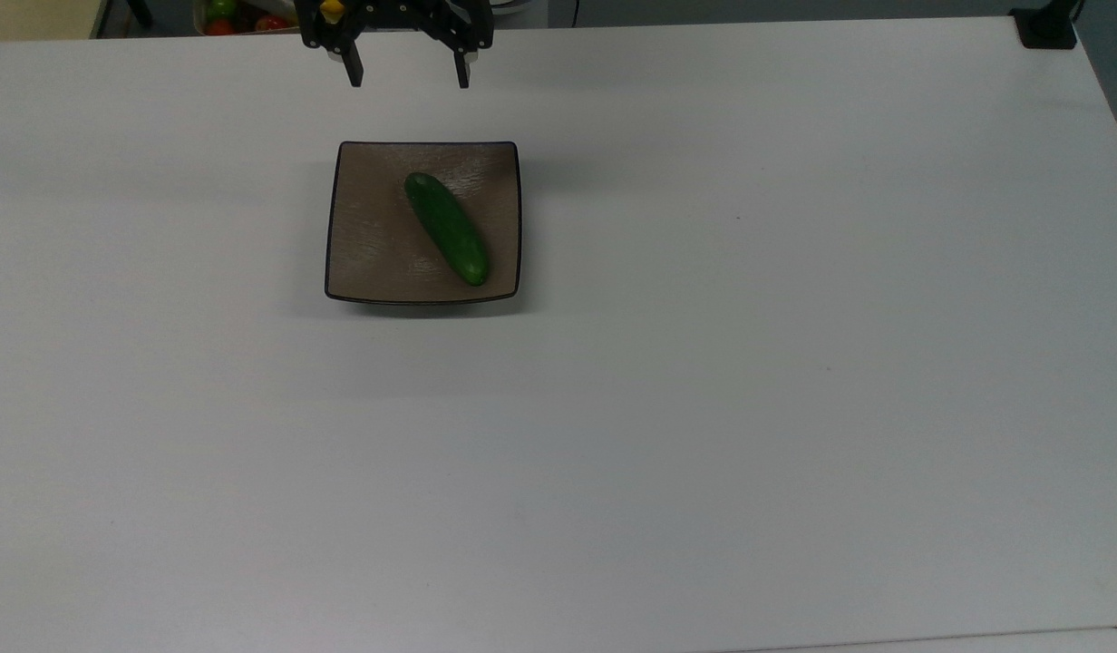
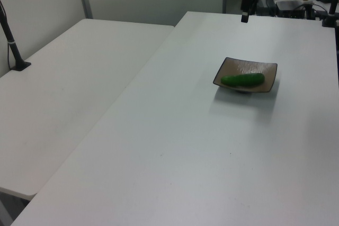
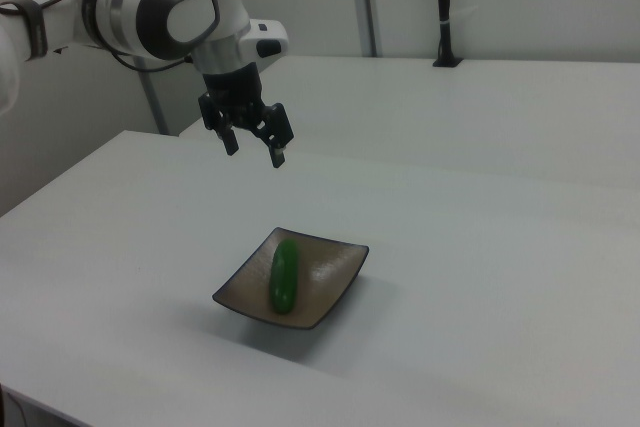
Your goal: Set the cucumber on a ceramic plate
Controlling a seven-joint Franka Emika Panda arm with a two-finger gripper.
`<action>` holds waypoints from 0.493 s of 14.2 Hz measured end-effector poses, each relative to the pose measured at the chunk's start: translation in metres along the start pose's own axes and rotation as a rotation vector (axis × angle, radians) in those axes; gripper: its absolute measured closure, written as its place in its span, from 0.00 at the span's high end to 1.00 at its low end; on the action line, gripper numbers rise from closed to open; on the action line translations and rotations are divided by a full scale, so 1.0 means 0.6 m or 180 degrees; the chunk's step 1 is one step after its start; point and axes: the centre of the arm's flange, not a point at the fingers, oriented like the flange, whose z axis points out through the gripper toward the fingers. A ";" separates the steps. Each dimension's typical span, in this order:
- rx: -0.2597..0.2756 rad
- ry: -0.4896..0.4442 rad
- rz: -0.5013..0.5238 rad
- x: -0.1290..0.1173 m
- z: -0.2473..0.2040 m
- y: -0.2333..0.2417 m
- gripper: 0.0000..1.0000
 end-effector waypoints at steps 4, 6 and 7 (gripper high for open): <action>-0.0164 -0.0015 -0.0143 0.000 0.003 -0.023 1.00; -0.0166 -0.0015 -0.0134 0.000 0.003 -0.020 1.00; -0.0167 -0.0013 -0.0128 -0.001 0.002 -0.018 1.00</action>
